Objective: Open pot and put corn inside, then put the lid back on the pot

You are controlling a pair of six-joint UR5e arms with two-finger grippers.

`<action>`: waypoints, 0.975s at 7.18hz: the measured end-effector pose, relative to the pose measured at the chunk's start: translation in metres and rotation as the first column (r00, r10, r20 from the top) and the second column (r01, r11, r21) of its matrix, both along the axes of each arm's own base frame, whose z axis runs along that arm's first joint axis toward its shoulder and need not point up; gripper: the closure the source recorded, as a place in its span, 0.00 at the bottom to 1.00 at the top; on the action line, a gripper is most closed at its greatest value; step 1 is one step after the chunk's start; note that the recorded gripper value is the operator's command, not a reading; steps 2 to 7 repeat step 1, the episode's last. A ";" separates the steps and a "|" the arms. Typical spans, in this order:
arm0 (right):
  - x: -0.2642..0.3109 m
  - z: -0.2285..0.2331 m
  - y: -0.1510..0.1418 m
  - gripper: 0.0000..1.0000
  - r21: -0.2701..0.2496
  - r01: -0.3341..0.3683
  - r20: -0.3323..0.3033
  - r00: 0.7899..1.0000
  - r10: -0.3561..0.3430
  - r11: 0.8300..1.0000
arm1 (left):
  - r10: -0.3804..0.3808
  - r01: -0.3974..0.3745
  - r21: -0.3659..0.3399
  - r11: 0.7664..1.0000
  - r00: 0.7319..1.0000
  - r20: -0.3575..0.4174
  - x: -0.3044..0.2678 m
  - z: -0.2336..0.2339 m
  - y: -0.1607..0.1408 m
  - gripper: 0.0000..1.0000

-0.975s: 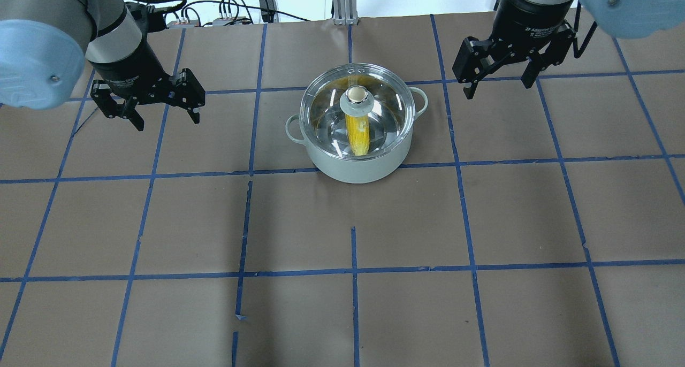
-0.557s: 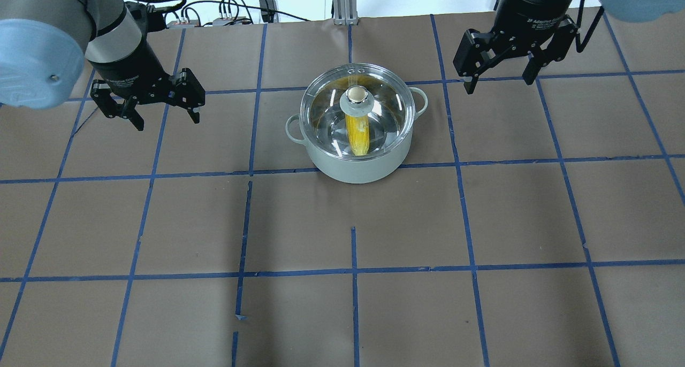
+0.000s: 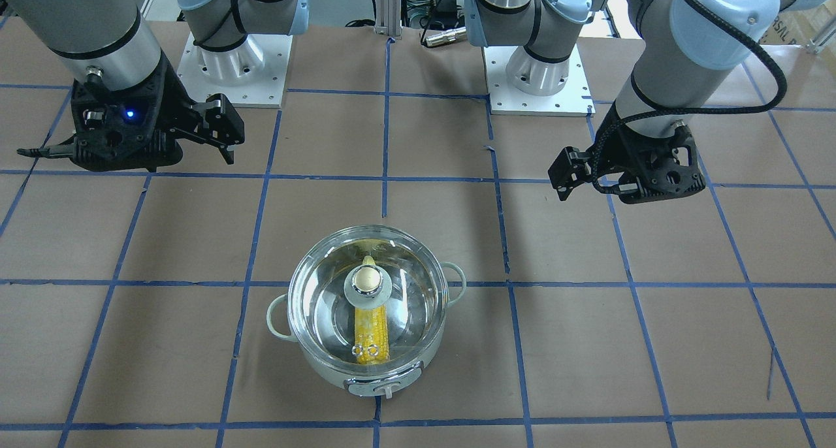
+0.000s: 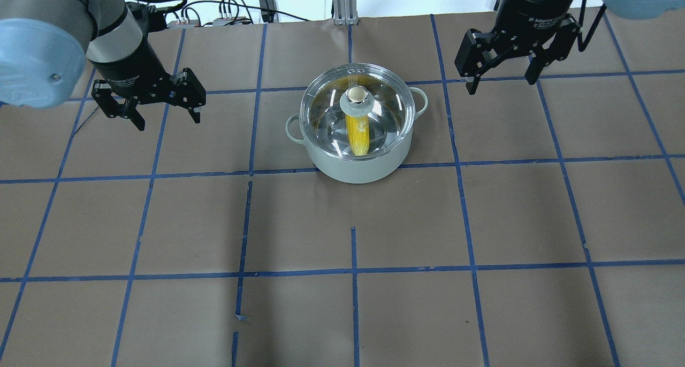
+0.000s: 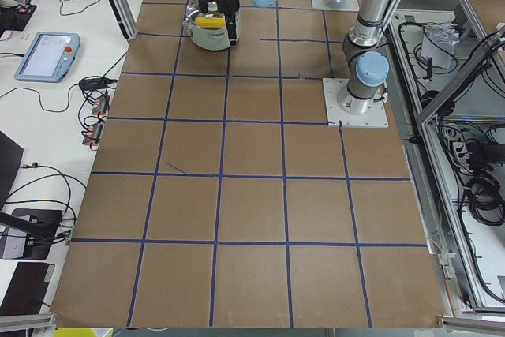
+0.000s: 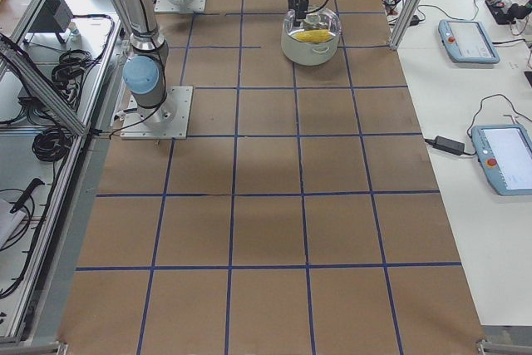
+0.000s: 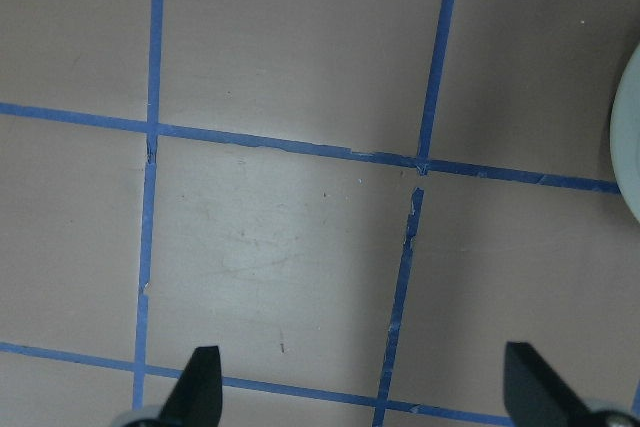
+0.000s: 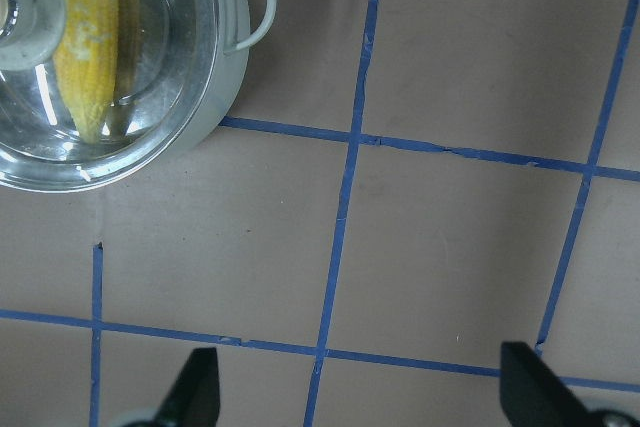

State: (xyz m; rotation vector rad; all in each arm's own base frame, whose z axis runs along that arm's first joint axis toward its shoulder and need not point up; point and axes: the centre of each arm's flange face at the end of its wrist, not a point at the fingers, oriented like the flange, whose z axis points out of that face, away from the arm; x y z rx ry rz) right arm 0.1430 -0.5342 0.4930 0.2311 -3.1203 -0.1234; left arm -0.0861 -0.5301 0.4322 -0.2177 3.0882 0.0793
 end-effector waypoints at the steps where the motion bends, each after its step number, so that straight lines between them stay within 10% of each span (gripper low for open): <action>1: 0.000 -0.002 0.000 0.00 0.002 -0.001 -0.002 1.000 0.001 1.000 | 0.000 0.000 0.000 1.000 1.000 -0.001 0.000 0.000 0.000 0.00; 7: 0.000 -0.002 0.000 0.00 0.002 -0.001 -0.002 1.000 0.001 1.000 | 0.000 0.000 0.000 1.000 1.000 -0.001 0.000 0.000 0.000 0.00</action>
